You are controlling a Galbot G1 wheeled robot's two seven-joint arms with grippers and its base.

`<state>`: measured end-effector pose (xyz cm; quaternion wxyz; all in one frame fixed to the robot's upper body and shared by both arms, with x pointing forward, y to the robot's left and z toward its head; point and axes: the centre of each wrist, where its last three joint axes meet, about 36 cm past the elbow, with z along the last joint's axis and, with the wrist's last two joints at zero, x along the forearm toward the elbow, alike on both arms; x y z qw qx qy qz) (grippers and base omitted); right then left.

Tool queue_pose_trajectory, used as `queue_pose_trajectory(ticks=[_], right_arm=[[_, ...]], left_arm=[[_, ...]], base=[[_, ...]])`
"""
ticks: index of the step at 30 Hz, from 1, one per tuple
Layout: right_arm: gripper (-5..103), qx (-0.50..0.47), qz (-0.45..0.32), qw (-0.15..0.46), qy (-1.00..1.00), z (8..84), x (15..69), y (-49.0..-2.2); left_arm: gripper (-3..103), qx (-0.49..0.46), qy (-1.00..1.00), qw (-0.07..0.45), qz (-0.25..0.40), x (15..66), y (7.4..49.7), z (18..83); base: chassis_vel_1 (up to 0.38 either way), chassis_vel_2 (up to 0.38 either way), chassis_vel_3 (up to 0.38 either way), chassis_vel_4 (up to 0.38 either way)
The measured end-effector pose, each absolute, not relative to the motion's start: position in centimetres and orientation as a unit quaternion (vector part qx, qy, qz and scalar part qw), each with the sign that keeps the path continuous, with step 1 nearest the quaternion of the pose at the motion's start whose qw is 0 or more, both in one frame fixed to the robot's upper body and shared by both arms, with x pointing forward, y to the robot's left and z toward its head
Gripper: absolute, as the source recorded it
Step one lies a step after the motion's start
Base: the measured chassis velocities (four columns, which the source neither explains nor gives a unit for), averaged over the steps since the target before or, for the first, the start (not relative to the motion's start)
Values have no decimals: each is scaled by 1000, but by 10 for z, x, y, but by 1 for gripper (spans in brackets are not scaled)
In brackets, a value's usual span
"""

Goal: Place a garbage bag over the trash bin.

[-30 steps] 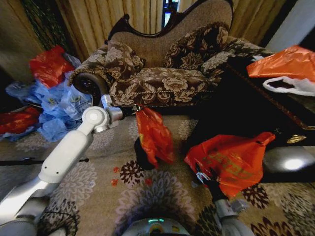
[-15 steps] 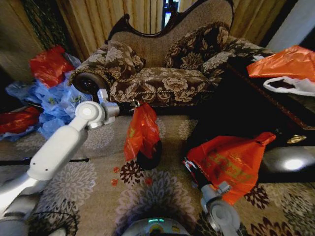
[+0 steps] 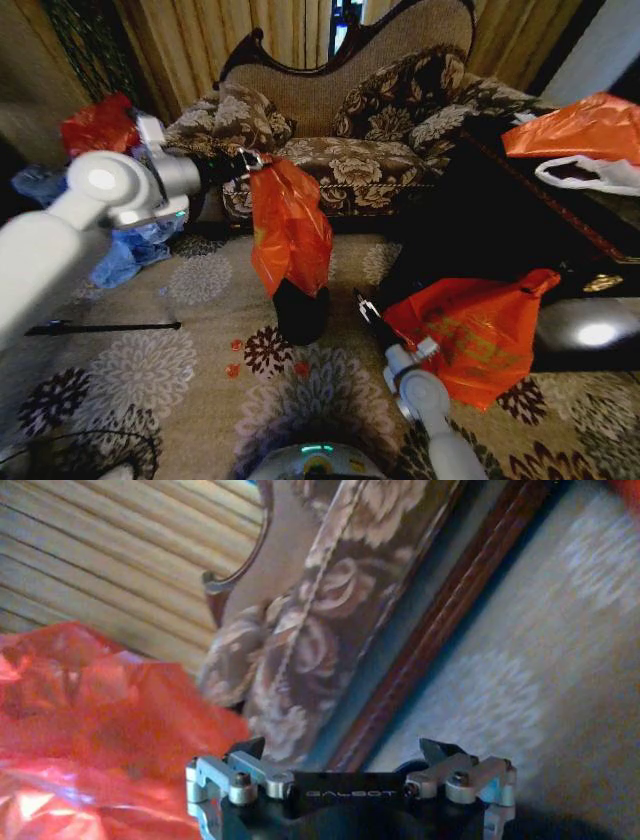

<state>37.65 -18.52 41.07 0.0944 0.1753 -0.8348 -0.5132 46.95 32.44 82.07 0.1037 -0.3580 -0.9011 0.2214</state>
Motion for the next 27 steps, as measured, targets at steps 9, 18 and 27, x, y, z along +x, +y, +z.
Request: queue_pose_trajectory(ticks=[9, 18, 27], right_arm=[[100, 223, -548, 112, -798, 416, 378, -148], [100, 232, -547, 108, -797, 414, 385, -139], [100, 223, -537, 91, -809, 416, 417, -150]], left_arm=[[0, -360, -904, 101, 207, 467, 310, 840], [0, -367, -901, 103, 208, 481, 291, 851], [0, -370, -899, 100, 213, 485, 289, 859]], base=[[0, 0, 0, 0], [0, 0, 0, 0], [0, 0, 0, 0]])
